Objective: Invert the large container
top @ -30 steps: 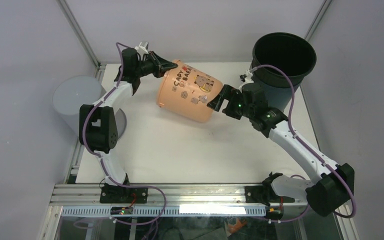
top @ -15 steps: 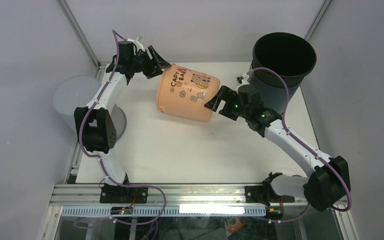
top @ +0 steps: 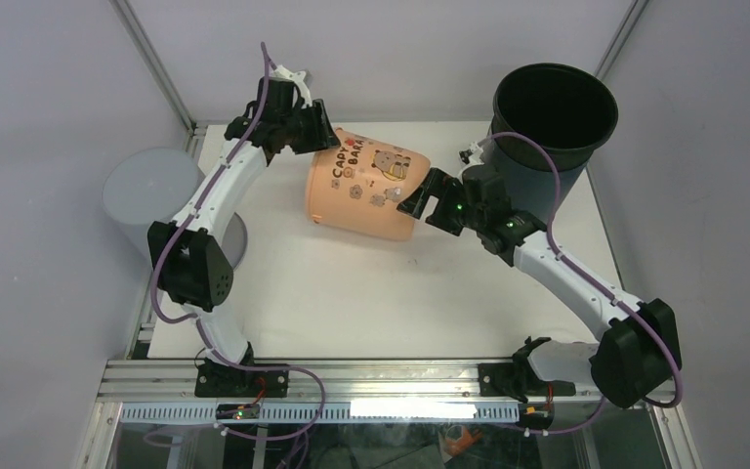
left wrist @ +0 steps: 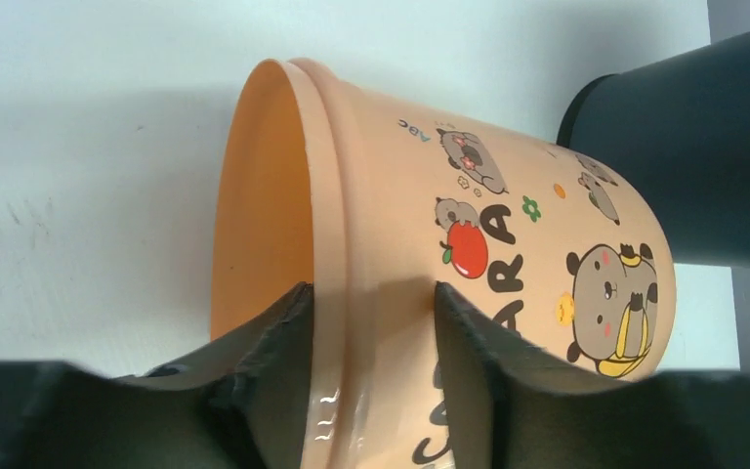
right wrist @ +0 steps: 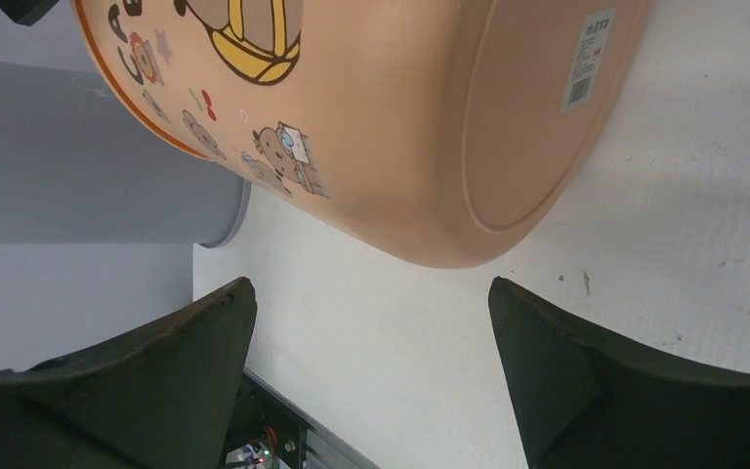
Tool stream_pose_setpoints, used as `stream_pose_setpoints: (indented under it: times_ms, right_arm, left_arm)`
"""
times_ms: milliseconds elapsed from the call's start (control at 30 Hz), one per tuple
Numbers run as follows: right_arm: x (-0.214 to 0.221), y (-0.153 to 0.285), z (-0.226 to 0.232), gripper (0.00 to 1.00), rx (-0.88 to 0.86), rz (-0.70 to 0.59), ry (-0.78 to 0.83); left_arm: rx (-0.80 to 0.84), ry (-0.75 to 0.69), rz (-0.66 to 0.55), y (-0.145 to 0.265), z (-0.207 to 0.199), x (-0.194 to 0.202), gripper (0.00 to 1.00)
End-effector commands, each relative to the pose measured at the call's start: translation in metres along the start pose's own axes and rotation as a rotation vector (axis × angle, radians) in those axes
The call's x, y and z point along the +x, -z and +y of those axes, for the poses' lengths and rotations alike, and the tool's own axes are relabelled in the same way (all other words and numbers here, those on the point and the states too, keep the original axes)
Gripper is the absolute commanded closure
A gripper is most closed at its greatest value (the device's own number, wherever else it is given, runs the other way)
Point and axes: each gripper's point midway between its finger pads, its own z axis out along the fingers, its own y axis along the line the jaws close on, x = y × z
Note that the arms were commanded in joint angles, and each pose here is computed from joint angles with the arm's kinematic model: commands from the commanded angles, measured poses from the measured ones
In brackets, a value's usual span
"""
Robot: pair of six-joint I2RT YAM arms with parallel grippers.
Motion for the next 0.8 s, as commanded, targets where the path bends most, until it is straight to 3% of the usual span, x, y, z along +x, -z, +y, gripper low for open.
stream_pose_setpoints:
  times_ms: [0, 267, 500, 700, 767]
  right_arm:
    - [-0.016, 0.001, 0.02, 0.07, -0.061, -0.044, 0.024]
    - [-0.02, 0.002, 0.021, 0.07, -0.052, -0.054, 0.026]
    - [-0.025, 0.003, 0.022, 0.07, -0.048, -0.065, 0.028]
    - [-0.033, 0.008, 0.022, 0.07, -0.036, -0.097, 0.042]
    - [-0.035, 0.01, 0.021, 0.07, -0.03, -0.105, 0.044]
  left_arm:
    - [-0.101, -0.104, -0.083, 0.028, 0.001, -0.02, 0.63]
    - [-0.104, -0.108, -0.062, 0.023, 0.004, -0.016, 1.0]
    - [-0.14, -0.088, -0.081, 0.026, 0.011, -0.02, 1.0]
    - [0.03, 0.131, -0.042, 0.025, 0.036, -0.013, 1.0]
    - [0.017, 0.183, -0.034, 0.02, 0.057, -0.008, 1.0]
